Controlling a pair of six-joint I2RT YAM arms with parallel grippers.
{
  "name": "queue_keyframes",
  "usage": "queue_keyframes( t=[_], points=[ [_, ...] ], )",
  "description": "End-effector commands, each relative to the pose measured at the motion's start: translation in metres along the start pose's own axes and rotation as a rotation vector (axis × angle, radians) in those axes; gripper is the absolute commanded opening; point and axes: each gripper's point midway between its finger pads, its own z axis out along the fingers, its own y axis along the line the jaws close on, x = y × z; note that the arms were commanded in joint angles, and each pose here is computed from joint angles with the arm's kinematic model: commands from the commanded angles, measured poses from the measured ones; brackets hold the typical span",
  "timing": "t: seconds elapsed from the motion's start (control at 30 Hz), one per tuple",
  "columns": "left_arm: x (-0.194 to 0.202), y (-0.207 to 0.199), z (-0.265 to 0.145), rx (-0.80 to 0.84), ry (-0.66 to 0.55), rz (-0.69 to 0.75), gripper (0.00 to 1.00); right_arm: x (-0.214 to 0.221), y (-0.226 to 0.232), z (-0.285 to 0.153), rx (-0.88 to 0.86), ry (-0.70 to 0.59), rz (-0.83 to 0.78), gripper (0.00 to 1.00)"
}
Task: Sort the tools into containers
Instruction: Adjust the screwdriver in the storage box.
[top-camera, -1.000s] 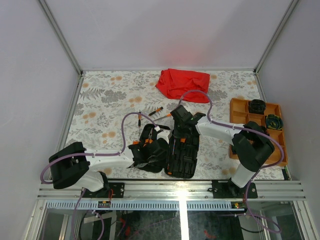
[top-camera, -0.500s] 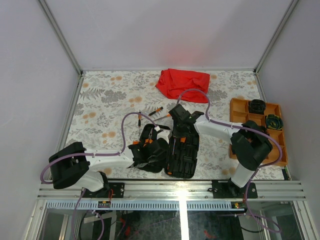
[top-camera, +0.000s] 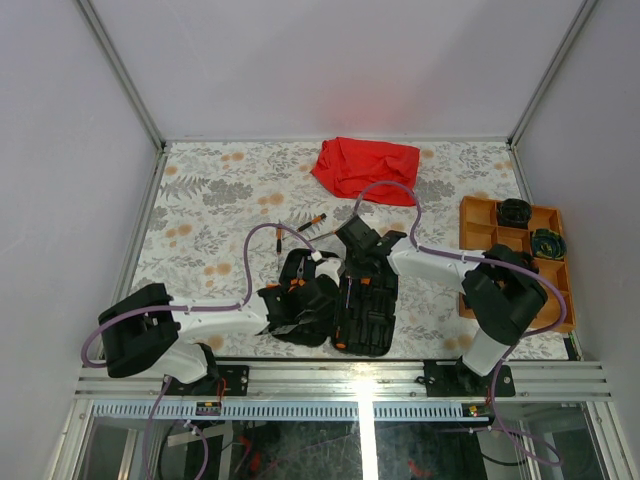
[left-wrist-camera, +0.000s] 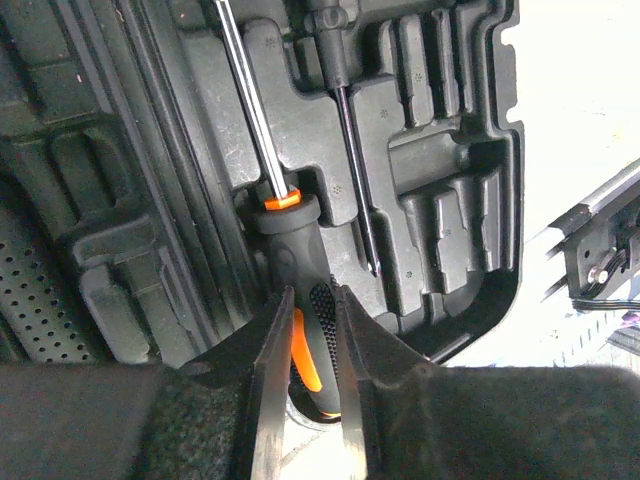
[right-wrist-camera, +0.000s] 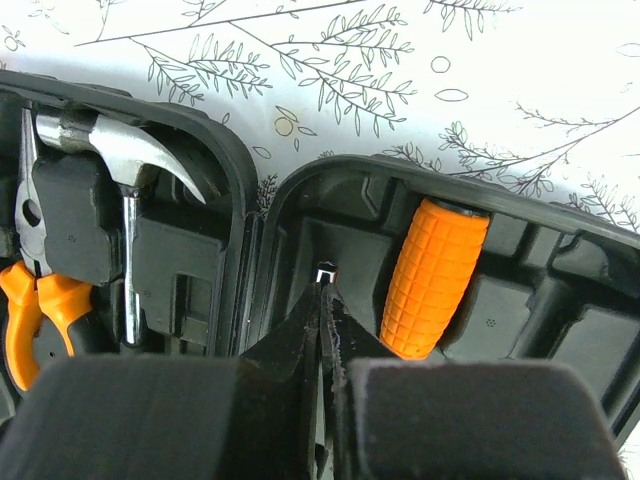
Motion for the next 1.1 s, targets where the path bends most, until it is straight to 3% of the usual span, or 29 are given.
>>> queue_keyframes(
  t=[0.0,0.7,1.07],
  points=[
    [0.029,0.031,0.009,-0.125,0.103,0.022,0.15,0.085,-0.035,0.027,0.119,0.234,-0.046,0.0],
    [0.084,0.091,0.007,-0.432,0.376,0.044,0.0,0.105,-0.047,0.029,0.139,0.289,-0.058,0.0],
    [0.101,0.111,-0.007,-0.551,0.503,0.088,0.0,0.116,-0.053,0.032,0.203,0.414,-0.153,0.0]
  ],
)
